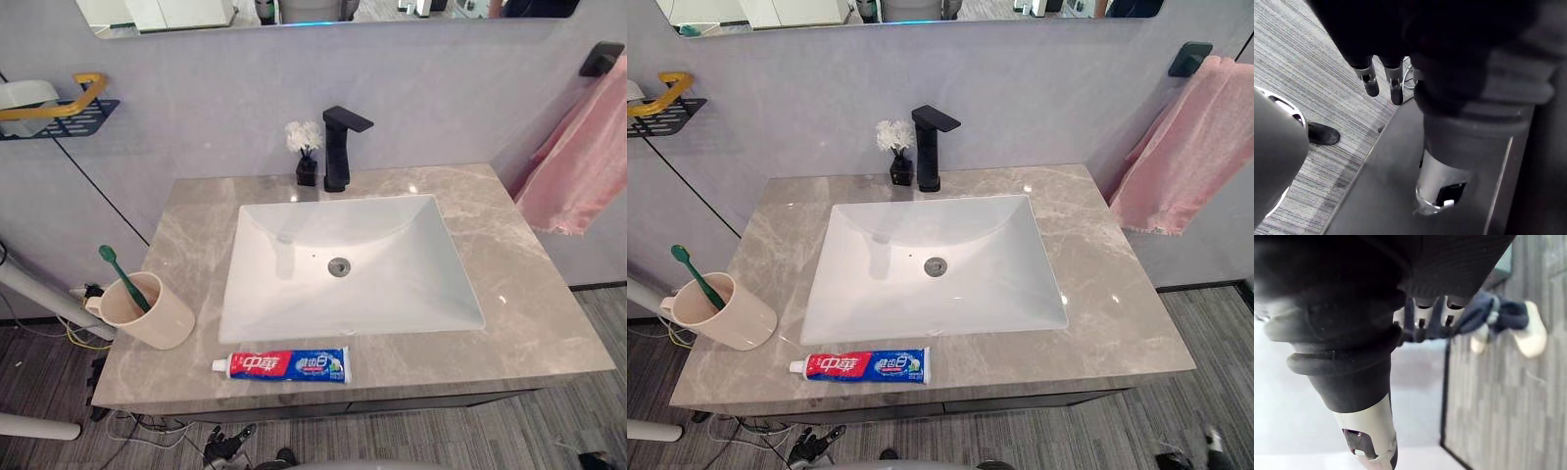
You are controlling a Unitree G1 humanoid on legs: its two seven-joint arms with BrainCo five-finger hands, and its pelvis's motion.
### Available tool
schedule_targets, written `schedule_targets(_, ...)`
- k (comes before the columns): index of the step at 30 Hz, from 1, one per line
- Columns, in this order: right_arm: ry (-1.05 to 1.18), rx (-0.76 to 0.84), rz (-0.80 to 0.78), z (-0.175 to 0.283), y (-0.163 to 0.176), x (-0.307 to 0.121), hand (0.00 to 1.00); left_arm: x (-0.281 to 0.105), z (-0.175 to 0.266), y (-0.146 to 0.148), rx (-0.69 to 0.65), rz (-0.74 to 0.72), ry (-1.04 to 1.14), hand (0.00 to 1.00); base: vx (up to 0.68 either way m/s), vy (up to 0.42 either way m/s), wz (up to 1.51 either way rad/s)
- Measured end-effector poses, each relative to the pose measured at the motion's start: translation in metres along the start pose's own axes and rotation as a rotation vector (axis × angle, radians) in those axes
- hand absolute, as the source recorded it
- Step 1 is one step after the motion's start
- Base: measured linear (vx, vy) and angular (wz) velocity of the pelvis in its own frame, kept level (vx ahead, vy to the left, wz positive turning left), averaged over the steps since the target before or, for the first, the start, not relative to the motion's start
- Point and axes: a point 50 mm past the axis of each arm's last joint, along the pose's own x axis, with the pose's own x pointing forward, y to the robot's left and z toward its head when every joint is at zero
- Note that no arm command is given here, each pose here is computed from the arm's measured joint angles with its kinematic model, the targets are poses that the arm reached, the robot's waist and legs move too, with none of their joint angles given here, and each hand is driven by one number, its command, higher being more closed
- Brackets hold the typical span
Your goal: Organize washtable
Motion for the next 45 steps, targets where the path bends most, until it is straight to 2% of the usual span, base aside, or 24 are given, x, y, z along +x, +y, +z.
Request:
schedule_targets(10, -0.200, -0.072, -0.188, 0.041, -0.038, 0.009, 0.00, -0.002, -0.007, 0.009, 0.012, 0.029, 0.020, 0.00, -0.03, -0.005, -0.03)
schedule_targets(15, -0.312, -0.071, -0.206, 0.066, -0.038, 0.007, 0.00, -0.003, -0.009, 0.013, 0.004, 0.048, 0.030, 0.00, -0.02, -0.014, -0.22)
schedule_targets(22, -0.518, 0.014, -0.200, 0.121, -0.023, 0.021, 0.00, -0.002, -0.009, 0.020, 0.125, 0.015, 0.037, 0.00, 0.01, -0.005, -0.09)
schedule_targets(26, -0.746, 0.105, -0.172, 0.188, -0.011, 0.032, 0.00, 0.001, -0.005, 0.025, 0.206, -0.003, 0.043, 0.00, 0.01, 0.004, 0.17)
schedule_targets(28, -0.812, 0.138, -0.128, 0.207, -0.002, 0.031, 0.00, 0.002, -0.004, 0.029, 0.213, 0.007, 0.043, 0.00, 0.02, 0.016, 0.28)
schedule_targets(32, -0.918, 0.218, 0.050, 0.245, 0.038, 0.023, 0.00, 0.003, -0.001, 0.039, 0.229, 0.027, 0.041, 0.00, 0.01, 0.006, 0.26)
schedule_targets(37, -0.979, 0.160, 0.385, 0.270, 0.103, 0.009, 0.00, 0.003, 0.002, 0.041, 0.240, 0.014, 0.034, 0.00, 0.00, 0.016, 0.28)
schedule_targets(40, -0.944, 0.124, 0.562, 0.258, 0.137, -0.004, 0.00, 0.003, 0.004, 0.040, 0.243, 0.010, 0.026, 0.00, -0.01, 0.018, 0.20)
schedule_targets(41, -0.933, 0.077, 0.702, 0.248, 0.159, -0.018, 0.00, 0.003, 0.003, 0.039, 0.247, 0.003, 0.027, 0.00, -0.03, 0.020, 0.32)
schedule_targets(45, -0.869, -0.018, 1.027, 0.219, 0.195, -0.049, 0.00, 0.003, 0.004, 0.036, 0.224, -0.015, 0.022, 0.00, -0.05, 0.023, 0.30)
